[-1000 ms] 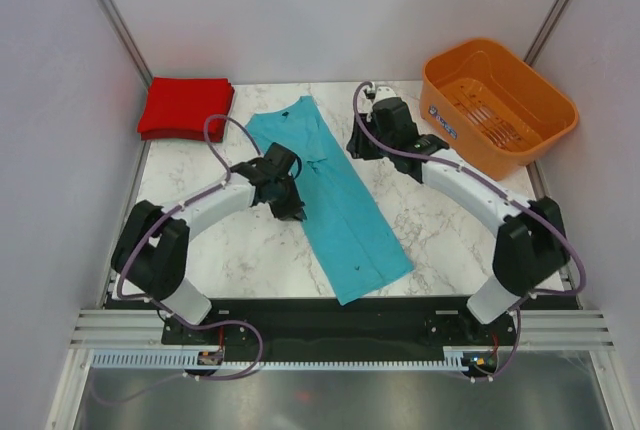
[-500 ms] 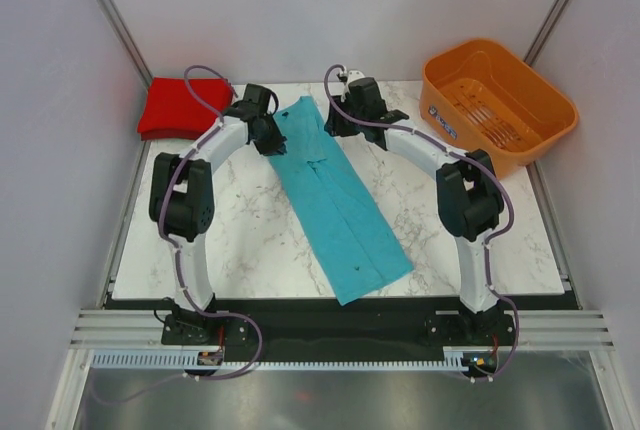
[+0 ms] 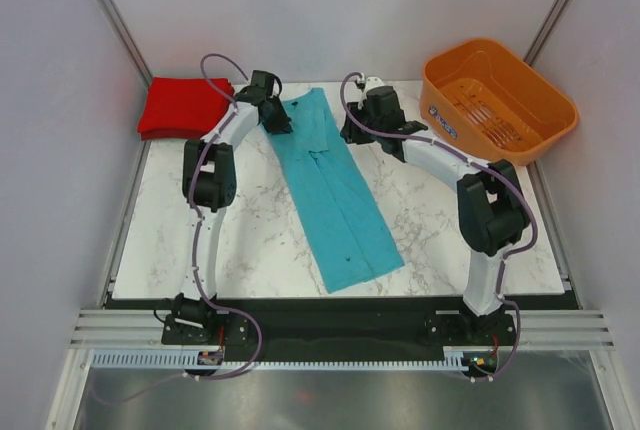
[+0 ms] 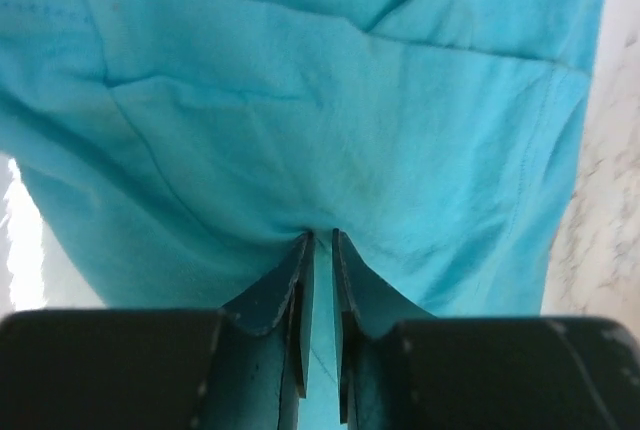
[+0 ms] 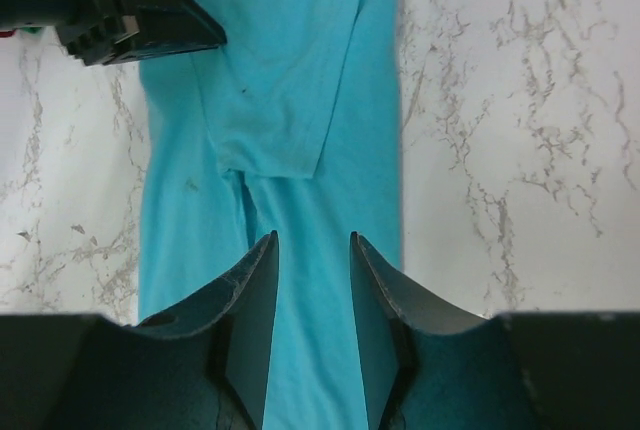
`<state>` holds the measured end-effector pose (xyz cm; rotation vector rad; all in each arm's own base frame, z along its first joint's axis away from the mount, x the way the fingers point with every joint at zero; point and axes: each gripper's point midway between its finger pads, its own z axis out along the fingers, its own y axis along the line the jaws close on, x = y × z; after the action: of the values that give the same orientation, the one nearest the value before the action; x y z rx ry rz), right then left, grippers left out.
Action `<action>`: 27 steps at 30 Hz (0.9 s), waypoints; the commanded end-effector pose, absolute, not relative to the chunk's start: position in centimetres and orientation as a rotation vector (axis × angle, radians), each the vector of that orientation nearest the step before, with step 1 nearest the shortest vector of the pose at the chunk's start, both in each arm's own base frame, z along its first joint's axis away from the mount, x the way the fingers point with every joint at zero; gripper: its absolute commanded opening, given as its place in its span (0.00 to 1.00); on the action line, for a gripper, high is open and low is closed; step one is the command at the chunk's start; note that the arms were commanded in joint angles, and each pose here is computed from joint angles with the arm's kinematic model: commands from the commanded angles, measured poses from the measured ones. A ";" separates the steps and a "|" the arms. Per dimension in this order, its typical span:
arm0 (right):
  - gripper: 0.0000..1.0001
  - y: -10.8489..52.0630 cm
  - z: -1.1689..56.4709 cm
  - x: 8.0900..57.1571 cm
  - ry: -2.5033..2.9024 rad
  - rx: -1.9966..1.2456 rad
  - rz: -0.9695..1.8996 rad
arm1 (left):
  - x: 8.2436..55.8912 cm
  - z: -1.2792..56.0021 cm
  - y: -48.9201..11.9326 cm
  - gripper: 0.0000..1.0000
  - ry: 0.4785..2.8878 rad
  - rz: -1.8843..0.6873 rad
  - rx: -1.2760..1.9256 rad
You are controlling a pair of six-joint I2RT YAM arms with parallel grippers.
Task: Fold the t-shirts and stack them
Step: Fold the tshirt
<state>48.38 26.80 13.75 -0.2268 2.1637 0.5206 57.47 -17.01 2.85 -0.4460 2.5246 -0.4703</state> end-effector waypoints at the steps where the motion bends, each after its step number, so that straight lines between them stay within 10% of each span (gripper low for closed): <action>1: 0.42 26.1 20.6 48.5 1.992 -0.185 0.567 | 60.3 3.6 -18.8 0.20 2.468 -0.564 -0.304; 12: 0.43 22.4 19.7 41.8 2.129 -0.106 0.586 | 57.6 7.6 -21.0 0.26 2.472 -0.761 -0.182; 20: 0.48 19.8 13.3 30.2 2.406 -0.095 0.678 | 51.7 16.0 -19.2 0.50 2.416 -0.746 -0.178; 27: 0.49 18.1 8.6 23.4 2.571 -0.055 0.719 | 40.1 8.5 -18.1 0.53 2.677 -0.604 -0.220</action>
<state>25.44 18.05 9.16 -0.0795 2.5254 0.6665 44.57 -18.09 13.22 -0.2595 2.5343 -0.7098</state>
